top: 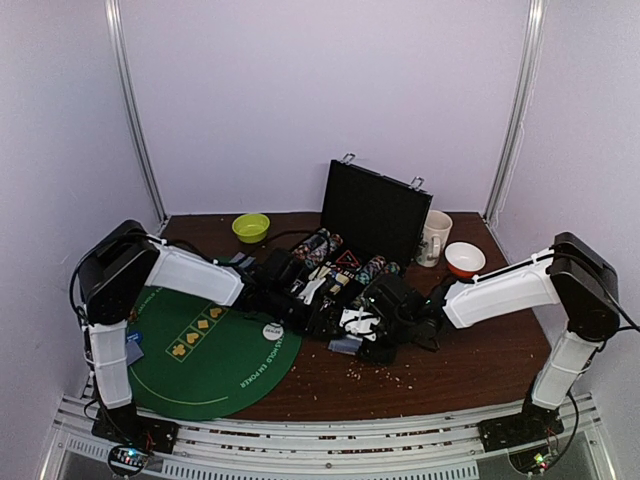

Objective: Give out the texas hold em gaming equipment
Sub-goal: Pick up the poker card from the face-down deck piles.

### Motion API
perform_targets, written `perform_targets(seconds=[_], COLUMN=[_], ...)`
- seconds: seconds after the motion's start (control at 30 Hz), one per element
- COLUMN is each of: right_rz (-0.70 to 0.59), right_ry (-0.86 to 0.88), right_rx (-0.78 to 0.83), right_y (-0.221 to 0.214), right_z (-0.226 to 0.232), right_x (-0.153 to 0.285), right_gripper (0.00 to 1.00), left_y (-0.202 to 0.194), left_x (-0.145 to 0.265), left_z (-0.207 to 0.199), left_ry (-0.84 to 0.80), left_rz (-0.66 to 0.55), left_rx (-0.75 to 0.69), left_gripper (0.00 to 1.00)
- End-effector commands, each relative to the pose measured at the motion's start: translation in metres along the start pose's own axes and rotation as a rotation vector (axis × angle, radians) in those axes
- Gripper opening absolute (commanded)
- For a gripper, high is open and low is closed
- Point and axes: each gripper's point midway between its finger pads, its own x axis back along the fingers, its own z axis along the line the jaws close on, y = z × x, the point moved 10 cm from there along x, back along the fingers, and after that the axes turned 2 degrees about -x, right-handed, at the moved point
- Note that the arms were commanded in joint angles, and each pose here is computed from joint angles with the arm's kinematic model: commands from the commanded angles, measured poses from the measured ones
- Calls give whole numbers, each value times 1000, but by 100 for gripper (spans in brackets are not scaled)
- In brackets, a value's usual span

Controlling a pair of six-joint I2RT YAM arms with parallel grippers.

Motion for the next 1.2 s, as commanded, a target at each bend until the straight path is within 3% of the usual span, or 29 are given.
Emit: perform_targets(seconds=[0.0, 0.2, 0.57, 0.83, 1.03, 1.17], right_rz=[-20, -24, -31, -22, -19, -18], right_ry=[9, 7, 5, 4, 1, -1], right_rx=[-24, -31, -36, -37, -38, -37], right_y=[0, 0, 0, 0, -1, -1], right_z=[-1, -2, -3, -5, -5, -5], right_x=[5, 5, 7, 6, 6, 6], right_gripper=[60, 59, 60, 59, 59, 59], left_y=[9, 10, -7, -6, 1, 4], left_x=[-10, -17, -9, 1, 3, 9], left_z=[-2, -1, 18, 4, -6, -10], left_ry=[-26, -4, 261, 143, 58, 24], left_rz=[18, 42, 127, 63, 39, 17], left_rx=[-25, -38, -25, -57, -88, -83], left_gripper=[55, 44, 26, 25, 0, 0])
